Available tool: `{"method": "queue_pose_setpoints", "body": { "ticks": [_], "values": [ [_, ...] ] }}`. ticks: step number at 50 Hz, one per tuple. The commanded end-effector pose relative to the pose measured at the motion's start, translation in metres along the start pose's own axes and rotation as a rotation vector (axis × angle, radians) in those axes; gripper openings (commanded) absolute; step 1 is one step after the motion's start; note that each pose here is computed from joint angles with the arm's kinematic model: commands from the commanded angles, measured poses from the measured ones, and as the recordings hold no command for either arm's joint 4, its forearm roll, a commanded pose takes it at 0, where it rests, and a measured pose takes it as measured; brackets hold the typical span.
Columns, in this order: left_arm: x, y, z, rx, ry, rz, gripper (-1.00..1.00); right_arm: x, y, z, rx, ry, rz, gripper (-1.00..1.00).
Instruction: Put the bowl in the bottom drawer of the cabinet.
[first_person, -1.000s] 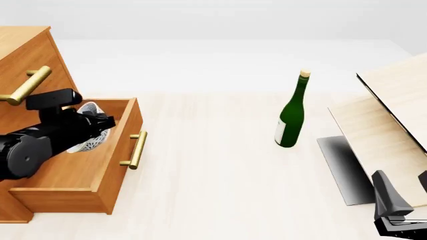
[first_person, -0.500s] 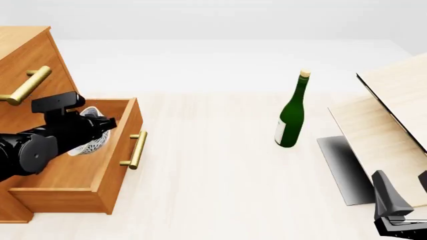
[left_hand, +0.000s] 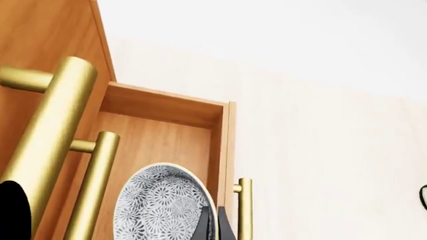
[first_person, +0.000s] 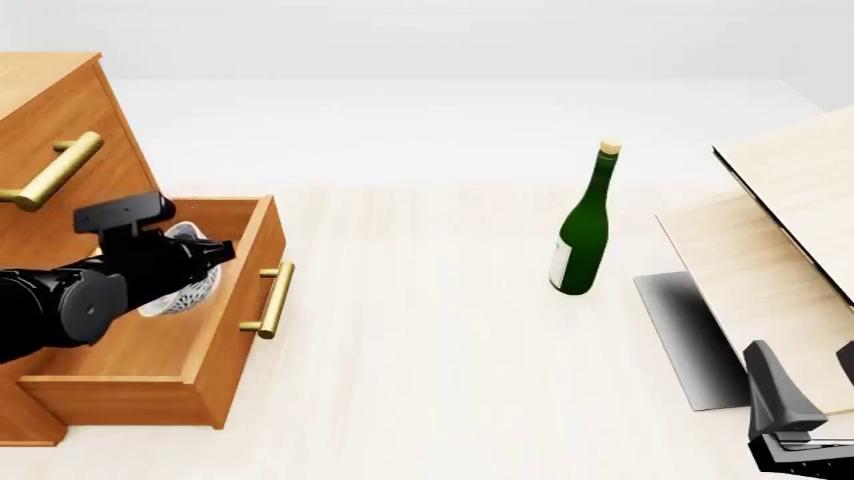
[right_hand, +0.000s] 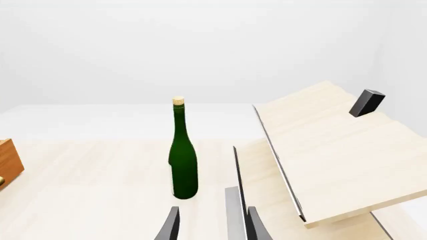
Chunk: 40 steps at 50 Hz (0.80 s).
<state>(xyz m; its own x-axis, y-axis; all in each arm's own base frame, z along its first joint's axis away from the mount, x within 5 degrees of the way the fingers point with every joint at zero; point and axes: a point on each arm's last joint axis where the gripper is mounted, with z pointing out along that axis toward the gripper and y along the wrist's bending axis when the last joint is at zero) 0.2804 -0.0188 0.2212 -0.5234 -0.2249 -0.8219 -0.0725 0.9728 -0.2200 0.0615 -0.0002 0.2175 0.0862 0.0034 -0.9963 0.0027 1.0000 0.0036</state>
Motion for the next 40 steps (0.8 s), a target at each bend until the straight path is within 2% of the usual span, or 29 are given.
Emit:
{"method": "queue_pose_setpoints", "body": {
  "ticks": [1,2,6,29,40],
  "values": [
    [0.009,0.005,0.012,-0.007,0.0,0.006,-1.0,0.0,0.0,0.0,0.0,0.0,0.0,1.0],
    [0.003,0.004,0.009,-0.009,0.0,0.006,-1.0,0.0,0.0,0.0,0.0,0.0,0.0,1.0],
    [0.002,0.006,0.008,-0.015,-0.001,0.003,-1.0,0.0,0.0,0.0,0.0,0.0,0.0,1.0],
    [0.007,0.016,0.015,-0.042,0.008,0.002,-1.0,0.0,0.0,0.0,0.0,0.0,0.0,1.0],
    [0.005,0.022,0.014,-0.062,0.01,0.024,-1.0,0.0,0.0,0.0,0.0,0.0,0.0,1.0]
  ]
}}
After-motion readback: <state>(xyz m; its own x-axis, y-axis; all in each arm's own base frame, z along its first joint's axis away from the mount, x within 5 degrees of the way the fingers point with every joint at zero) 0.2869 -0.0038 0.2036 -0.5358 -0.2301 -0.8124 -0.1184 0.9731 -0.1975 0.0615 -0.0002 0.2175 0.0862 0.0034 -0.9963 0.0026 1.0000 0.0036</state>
